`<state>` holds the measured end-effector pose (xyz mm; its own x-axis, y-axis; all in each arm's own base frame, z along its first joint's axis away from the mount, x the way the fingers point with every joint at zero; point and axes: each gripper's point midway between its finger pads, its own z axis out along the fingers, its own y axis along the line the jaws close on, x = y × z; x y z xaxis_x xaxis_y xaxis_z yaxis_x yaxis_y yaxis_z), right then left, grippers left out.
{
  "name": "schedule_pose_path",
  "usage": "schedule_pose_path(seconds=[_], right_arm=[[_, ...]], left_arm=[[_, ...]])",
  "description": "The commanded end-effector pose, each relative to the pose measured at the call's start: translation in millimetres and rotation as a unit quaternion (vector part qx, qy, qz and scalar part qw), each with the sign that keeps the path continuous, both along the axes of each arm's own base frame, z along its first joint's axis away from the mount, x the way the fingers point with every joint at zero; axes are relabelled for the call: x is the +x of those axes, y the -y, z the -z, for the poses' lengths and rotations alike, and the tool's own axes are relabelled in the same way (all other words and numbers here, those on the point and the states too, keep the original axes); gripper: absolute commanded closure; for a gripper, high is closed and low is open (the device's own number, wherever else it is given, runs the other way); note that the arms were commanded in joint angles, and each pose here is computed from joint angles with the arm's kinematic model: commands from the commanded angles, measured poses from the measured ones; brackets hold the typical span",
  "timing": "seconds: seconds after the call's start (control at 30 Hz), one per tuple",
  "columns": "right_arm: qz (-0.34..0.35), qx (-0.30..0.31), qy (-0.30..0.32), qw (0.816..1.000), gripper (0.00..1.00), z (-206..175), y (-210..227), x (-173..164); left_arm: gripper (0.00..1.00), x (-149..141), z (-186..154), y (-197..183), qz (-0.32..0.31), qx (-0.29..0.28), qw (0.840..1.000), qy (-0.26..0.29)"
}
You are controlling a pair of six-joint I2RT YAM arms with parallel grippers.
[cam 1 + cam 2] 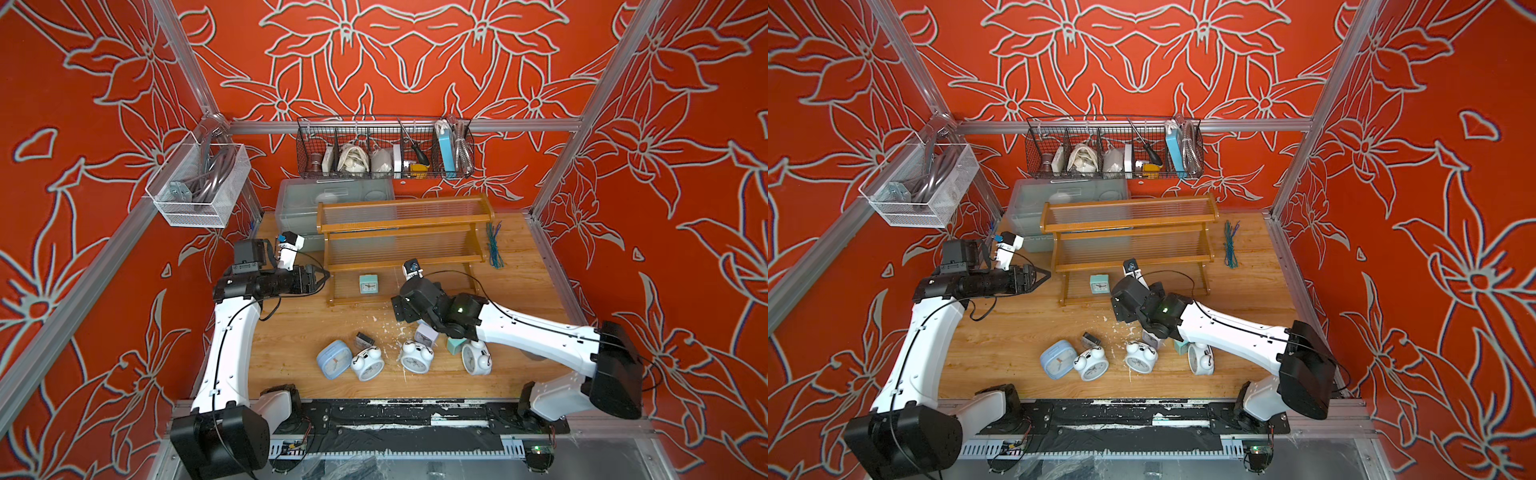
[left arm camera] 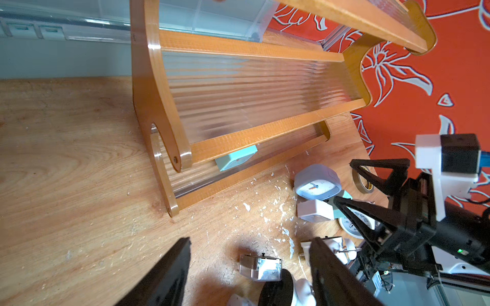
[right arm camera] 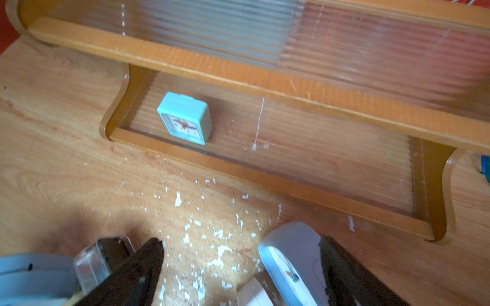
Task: Place the alarm clocks on the shelf by style
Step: Place the alarm on the shelf, then pick up the alarm from the center of the board.
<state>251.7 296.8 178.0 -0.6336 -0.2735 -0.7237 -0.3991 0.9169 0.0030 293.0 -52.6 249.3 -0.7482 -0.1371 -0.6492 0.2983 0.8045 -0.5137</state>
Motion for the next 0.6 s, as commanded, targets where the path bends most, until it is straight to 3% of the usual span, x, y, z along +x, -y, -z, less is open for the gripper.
schedule_pose_path(seconds=[0.0,0.2,0.47,0.57], right_arm=[[-0.010,-0.058,-0.071,0.996,0.06,15,31,-25],[0.007,-0.066,-0.157,0.985,0.13,23,51,-43],[-0.098,-0.060,-0.210,0.971,0.35,45,41,-57],[-0.132,-0.054,-0.238,0.961,0.38,57,44,-58]], left_arm=[[0.28,-3,-2,9,0.021,-0.002,1.000,0.011],[0.28,-5,3,22,0.047,0.002,0.999,0.007],[0.28,-6,10,29,0.062,0.007,0.998,-0.001],[0.28,-7,10,31,0.066,0.005,0.998,-0.004]])
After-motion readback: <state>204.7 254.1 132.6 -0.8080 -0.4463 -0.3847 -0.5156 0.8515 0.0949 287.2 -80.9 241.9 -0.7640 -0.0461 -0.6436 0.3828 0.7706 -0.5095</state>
